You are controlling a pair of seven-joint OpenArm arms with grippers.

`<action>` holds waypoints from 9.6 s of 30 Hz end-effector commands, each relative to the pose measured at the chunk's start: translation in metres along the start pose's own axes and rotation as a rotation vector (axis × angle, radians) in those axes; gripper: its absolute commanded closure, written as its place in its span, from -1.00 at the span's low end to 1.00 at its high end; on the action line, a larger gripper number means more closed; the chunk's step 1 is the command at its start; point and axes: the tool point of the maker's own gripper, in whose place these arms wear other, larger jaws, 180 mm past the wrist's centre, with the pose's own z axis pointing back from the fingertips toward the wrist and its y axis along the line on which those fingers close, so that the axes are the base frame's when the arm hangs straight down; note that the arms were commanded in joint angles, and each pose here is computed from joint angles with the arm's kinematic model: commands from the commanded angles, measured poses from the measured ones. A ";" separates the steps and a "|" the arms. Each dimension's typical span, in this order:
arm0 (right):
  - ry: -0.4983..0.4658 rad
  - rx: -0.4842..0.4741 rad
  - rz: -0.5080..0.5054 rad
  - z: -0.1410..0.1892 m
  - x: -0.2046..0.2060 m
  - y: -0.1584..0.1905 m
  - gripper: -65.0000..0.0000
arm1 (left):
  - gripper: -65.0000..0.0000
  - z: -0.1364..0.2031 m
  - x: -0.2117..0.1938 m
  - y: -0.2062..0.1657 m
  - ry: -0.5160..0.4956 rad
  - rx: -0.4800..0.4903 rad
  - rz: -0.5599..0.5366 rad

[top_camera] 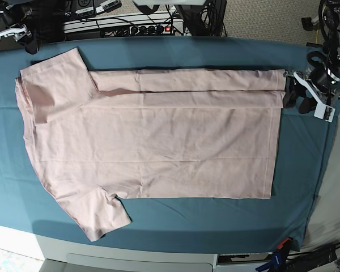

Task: Fold the T-shirt properly
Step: 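Release the folded strip and raise the right gripper, then fold the sleeve near the right gripper inward onto the shirt, then grasp the folded edge of the shirt with both grippers, then pull the folded edge away from the hem with both grippers, then open both grippers and release the shirt edge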

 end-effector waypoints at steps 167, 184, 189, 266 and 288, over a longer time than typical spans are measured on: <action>0.089 0.220 -0.115 -0.092 0.085 -0.008 1.00 | -0.02 0.025 -0.063 -0.005 0.273 -0.084 0.210; 0.089 0.220 -0.115 -0.092 0.085 -0.008 1.00 | -0.02 0.013 -0.069 0.003 0.236 -0.243 0.435; 0.089 0.220 -0.115 -0.092 0.085 -0.008 1.00 | -0.01 0.012 -0.066 0.000 0.221 -0.258 0.450; 0.153 0.174 -0.148 -0.036 0.053 -0.046 1.00 | 1.00 0.047 -0.113 -0.011 0.351 -0.281 0.465; 0.158 0.156 -0.155 -0.029 0.049 -0.052 0.40 | 0.15 0.051 -0.114 -0.012 0.358 -0.310 0.376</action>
